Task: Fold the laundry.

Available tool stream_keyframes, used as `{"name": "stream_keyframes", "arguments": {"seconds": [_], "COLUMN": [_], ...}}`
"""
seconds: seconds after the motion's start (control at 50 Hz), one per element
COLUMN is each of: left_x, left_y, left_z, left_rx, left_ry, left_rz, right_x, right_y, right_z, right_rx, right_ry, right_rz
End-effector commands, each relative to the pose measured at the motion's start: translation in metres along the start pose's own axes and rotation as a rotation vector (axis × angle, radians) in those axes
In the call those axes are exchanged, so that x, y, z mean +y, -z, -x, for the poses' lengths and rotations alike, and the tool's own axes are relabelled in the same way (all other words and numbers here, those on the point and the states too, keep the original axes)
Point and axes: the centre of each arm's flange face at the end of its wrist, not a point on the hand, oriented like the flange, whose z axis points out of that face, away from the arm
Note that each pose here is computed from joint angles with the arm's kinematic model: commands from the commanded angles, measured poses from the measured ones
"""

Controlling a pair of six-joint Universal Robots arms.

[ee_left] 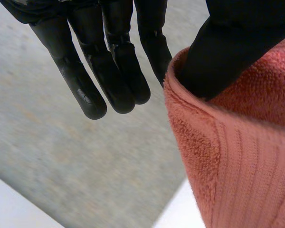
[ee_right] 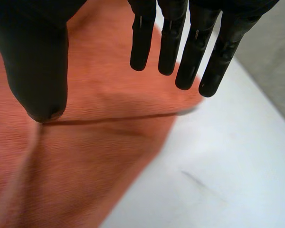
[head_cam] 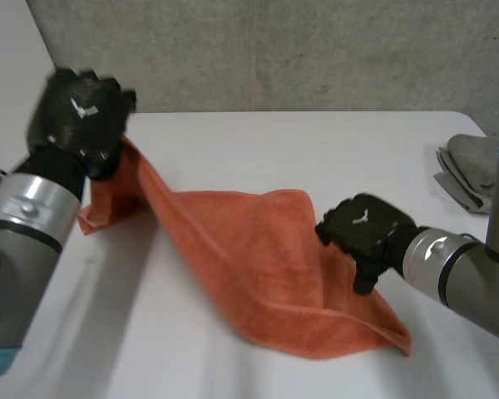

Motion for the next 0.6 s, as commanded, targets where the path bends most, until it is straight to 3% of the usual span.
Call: {"name": "stream_keyframes", "arguments": {"seconds": [0.02,0.18,0.32,0.6], "left_x": [0.016,0.023,0.03,0.038], "left_y": [0.002,-0.004,-0.007,-0.011], "left_z": [-0.011,0.0,0.003,0.013], "left_rx": [0.034,-0.003,-0.015,-0.046], "left_ry": [0.004,-0.003,-0.006,-0.012], "left_rz": [0.051,0.068,0.087,0.112], "right_x": [0.012,0.035,0.065,0.094], "right_y": [-0.002,0.011,0.017,0.006], "right_z": [-0.027,-0.023,0.006,0.015], "right_rx": [0.091,0.051,-0.065,0.008], "right_ry": [-0.109,-0.338,-0.45,-0.457], "right_rz": [0.015,0.086,0.148,0.089]}}
